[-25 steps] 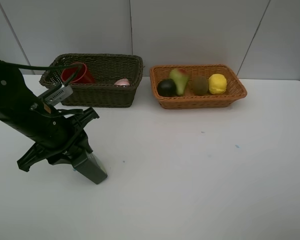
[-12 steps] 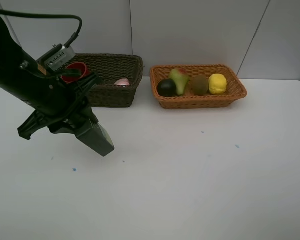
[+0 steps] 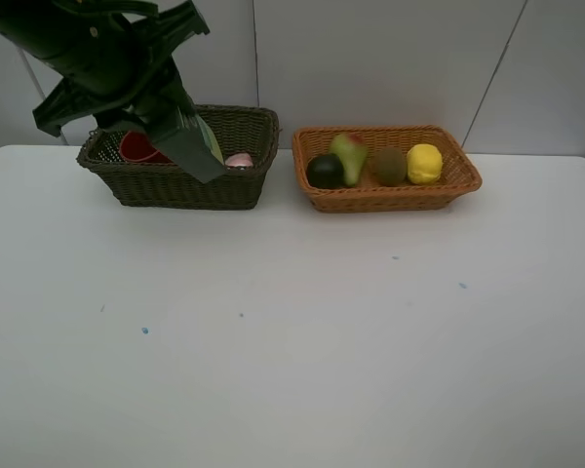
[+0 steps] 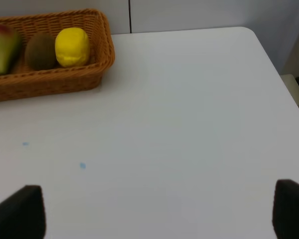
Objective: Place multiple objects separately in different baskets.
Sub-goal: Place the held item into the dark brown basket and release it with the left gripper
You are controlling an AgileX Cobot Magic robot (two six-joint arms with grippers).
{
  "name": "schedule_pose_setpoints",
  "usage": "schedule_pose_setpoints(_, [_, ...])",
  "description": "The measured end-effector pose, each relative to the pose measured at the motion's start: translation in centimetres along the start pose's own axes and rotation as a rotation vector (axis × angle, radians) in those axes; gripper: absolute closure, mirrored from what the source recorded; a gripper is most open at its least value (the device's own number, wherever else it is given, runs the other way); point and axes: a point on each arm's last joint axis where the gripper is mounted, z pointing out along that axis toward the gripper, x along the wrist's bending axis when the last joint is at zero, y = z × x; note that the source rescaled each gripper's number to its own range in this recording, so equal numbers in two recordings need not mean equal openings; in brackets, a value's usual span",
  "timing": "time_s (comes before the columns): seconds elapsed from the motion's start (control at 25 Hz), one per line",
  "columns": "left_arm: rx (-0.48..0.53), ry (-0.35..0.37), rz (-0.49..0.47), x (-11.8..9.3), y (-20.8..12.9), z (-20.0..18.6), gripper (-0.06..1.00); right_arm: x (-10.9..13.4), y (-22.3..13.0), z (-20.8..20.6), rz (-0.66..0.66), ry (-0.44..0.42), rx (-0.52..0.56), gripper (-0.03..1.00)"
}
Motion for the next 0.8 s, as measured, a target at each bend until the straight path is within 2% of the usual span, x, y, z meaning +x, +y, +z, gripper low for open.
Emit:
schedule_pose_setpoints(0.2, [-0.172,-0.044,0.156,-1.8,2.6,-1.5,0.47,0.0,0.0,0.0,0.000,0.000,0.000,-0.03])
schedule_pose_setpoints(0.36, [-0.254,-0.017,0.322,-2.8,4.1,-1.4,0.47,0.0,0.0,0.0,0.000,0.000,0.000,-0.03])
schedule_pose_setpoints(0.56, [-0.254,0.047,0.443,-2.9,5.7,2.2,0.47,0.0,0.0,0.0,0.000,0.000,0.000,-0.03])
schedule_pose_setpoints(0.8, [-0.211,0.114,0.495,-2.0,7.0,7.4,0.47,0.0,0.0,0.0,0.000,0.000,0.000,-0.03])
